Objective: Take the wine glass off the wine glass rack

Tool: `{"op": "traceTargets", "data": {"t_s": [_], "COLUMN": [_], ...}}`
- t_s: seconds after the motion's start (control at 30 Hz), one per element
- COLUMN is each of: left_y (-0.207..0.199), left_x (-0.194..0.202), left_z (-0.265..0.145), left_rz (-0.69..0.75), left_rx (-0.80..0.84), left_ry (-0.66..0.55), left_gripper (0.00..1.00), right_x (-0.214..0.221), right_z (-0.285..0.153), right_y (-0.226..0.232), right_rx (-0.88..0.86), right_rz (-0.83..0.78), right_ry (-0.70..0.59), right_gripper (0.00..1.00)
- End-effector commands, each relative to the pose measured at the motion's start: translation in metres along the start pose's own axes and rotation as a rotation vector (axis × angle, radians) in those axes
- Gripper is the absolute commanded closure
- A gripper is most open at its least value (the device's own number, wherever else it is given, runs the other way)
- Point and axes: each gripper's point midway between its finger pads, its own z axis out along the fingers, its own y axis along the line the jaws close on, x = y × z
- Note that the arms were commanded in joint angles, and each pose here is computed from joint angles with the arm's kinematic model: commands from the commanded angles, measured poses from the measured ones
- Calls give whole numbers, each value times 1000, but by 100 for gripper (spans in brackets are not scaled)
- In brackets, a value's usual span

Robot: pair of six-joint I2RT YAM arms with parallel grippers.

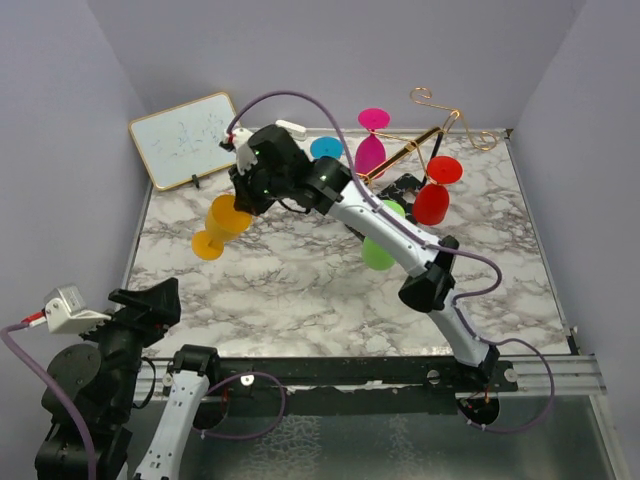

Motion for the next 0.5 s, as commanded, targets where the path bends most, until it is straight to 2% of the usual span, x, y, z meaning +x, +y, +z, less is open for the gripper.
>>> {"op": "traceTargets", "data": {"t_s": [0.0,0.47], "left_y": [-2,-5], "left_x": [-3,13], "left_z": [5,23], "left_rz": [105,159], "left_rx": [-34,-36], "left_ry": [52,156], "left_gripper": [26,27], "right_x": [23,86], "right_z": [44,95], "right_y": [-12,-39], "right_rx": [88,182], "right_rz": [-15,-68], "right_ry": [21,151], "right_gripper": [99,99]}}
